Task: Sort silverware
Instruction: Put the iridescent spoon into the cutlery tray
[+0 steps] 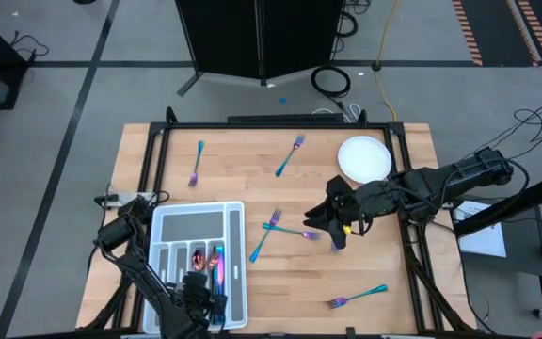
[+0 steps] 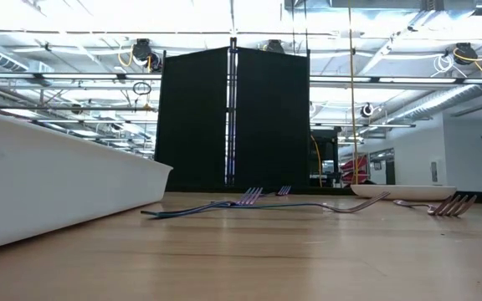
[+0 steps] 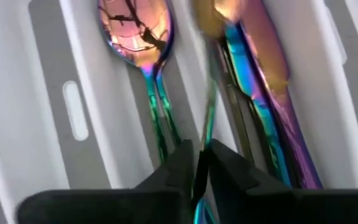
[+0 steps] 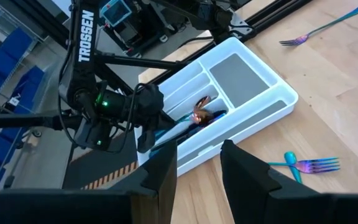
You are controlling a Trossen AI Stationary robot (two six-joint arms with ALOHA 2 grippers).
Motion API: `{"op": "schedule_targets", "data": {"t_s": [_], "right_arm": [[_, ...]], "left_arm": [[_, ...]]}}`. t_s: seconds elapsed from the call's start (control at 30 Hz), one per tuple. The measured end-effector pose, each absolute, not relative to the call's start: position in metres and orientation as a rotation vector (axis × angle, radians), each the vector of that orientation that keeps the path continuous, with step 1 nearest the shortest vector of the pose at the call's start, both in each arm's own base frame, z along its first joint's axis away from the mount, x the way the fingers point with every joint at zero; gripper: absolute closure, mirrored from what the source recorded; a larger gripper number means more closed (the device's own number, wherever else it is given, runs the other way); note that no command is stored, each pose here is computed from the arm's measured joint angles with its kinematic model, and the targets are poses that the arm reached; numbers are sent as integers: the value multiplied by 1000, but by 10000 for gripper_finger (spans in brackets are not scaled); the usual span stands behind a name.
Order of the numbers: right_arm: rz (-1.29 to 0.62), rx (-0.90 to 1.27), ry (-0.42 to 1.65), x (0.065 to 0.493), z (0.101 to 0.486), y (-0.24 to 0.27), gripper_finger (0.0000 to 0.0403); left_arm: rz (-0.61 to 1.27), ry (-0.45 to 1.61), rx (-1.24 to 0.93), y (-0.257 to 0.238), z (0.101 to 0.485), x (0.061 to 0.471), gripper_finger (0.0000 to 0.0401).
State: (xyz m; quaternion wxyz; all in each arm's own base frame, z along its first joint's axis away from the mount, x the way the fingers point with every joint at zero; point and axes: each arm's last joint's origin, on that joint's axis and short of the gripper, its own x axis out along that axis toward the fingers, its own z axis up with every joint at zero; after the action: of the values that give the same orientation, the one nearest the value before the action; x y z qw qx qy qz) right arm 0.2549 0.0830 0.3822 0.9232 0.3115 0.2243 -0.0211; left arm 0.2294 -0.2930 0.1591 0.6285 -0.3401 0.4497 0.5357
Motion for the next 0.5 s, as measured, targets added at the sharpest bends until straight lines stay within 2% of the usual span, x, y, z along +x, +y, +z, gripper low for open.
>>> {"op": "schedule_targets", "data": {"t_s": [0.27,0.5], "right_arm": [[-19,633,471,255,382,84,294],[-16,626,472,255,382,84,294]], "left_arm": [[1255,1036,-782,-292,159,228,265],[1247,1024,-778,-292,159,228,244]]}}
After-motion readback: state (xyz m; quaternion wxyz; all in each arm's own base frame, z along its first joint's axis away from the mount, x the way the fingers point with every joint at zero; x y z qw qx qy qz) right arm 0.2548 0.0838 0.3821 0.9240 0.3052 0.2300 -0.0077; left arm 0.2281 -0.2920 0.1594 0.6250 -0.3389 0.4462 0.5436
